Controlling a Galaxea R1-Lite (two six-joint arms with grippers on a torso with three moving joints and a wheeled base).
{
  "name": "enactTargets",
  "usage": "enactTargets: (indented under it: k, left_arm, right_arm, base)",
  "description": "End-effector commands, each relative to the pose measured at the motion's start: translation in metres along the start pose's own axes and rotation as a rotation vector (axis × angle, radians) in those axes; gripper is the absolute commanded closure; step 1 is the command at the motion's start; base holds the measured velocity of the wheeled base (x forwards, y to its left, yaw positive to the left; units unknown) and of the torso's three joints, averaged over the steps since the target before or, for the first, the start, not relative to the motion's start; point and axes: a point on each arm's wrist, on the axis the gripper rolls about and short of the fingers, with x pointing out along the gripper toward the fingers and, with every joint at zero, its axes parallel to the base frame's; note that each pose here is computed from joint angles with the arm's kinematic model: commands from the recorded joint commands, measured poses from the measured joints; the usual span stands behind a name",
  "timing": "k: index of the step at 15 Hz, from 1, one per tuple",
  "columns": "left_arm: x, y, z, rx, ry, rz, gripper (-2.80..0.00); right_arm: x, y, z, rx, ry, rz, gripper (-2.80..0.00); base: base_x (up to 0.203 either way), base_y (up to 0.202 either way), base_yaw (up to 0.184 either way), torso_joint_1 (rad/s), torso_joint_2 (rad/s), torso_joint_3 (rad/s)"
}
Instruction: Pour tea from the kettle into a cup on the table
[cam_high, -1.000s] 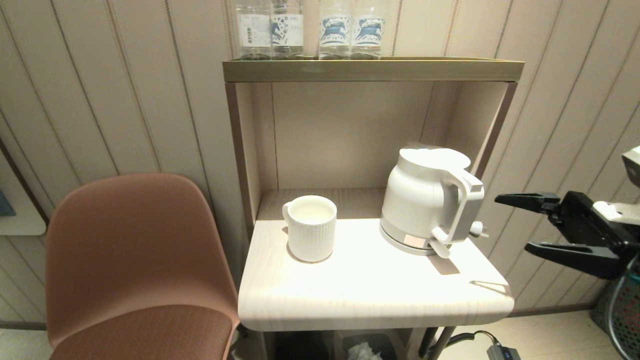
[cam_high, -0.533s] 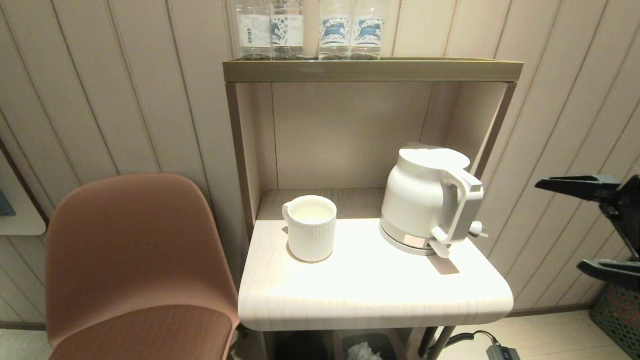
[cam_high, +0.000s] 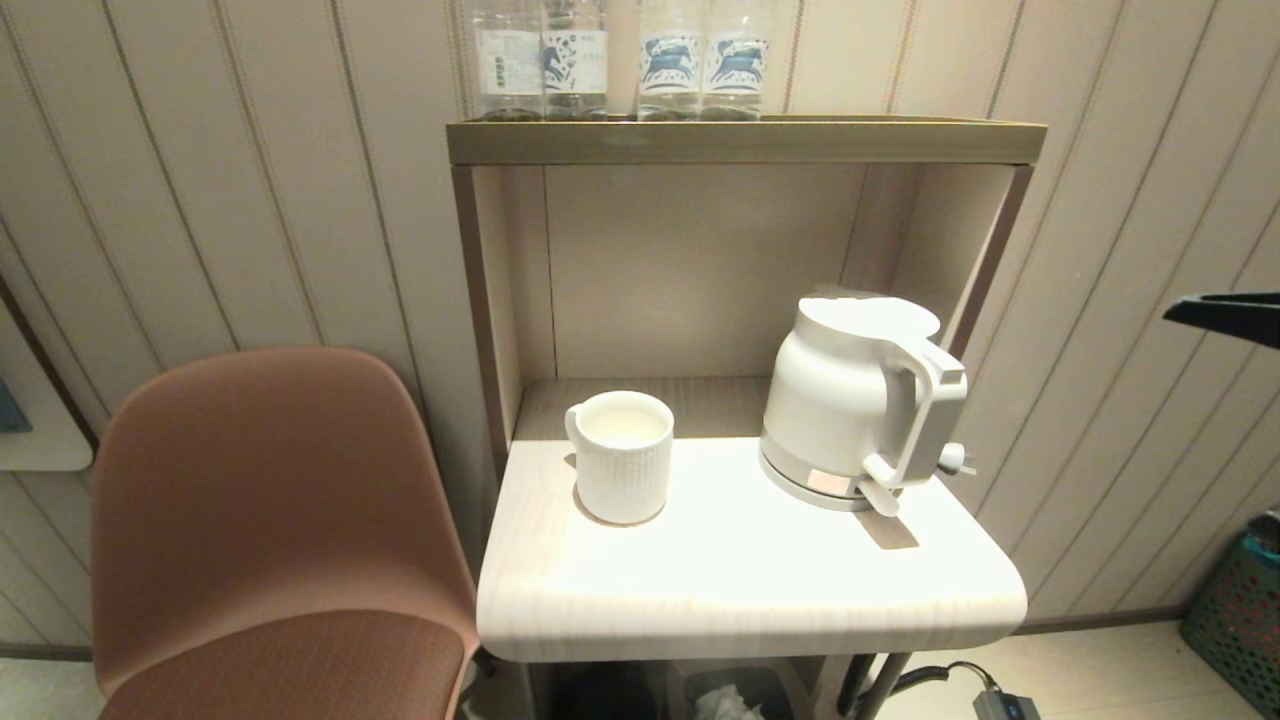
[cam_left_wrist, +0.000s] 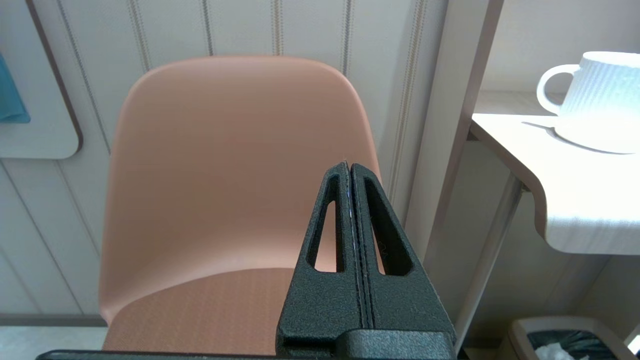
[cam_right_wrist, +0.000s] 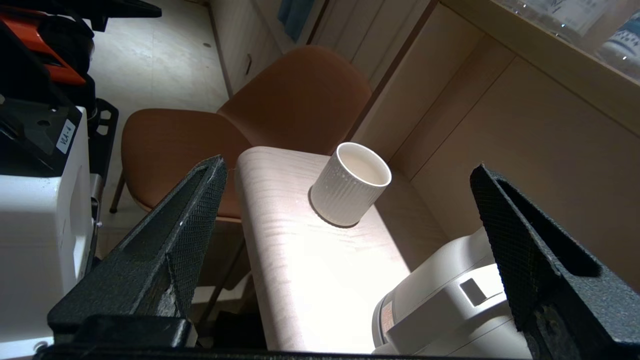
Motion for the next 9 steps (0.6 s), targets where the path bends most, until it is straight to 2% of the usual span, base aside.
enactTargets:
  k: [1,9]
  left_arm:
    - [0.0,0.0,0.0,0.0,-0.002,0.001,0.0]
    - [0.0,0.0,0.0,-0.001,-0.002,0.002,0.0]
  right_arm:
    - [-0.002,0.005,0.008,-0.038,0.005,0.035,-2.8]
    - [-0.013,0.008,0.034,-0.135,0.053,-0.051,-2.8]
  base:
    - [0.0,0.0,0.0,0.0,0.0,0.0]
    - [0.0,0.0,0.0,0.0,0.0,0.0]
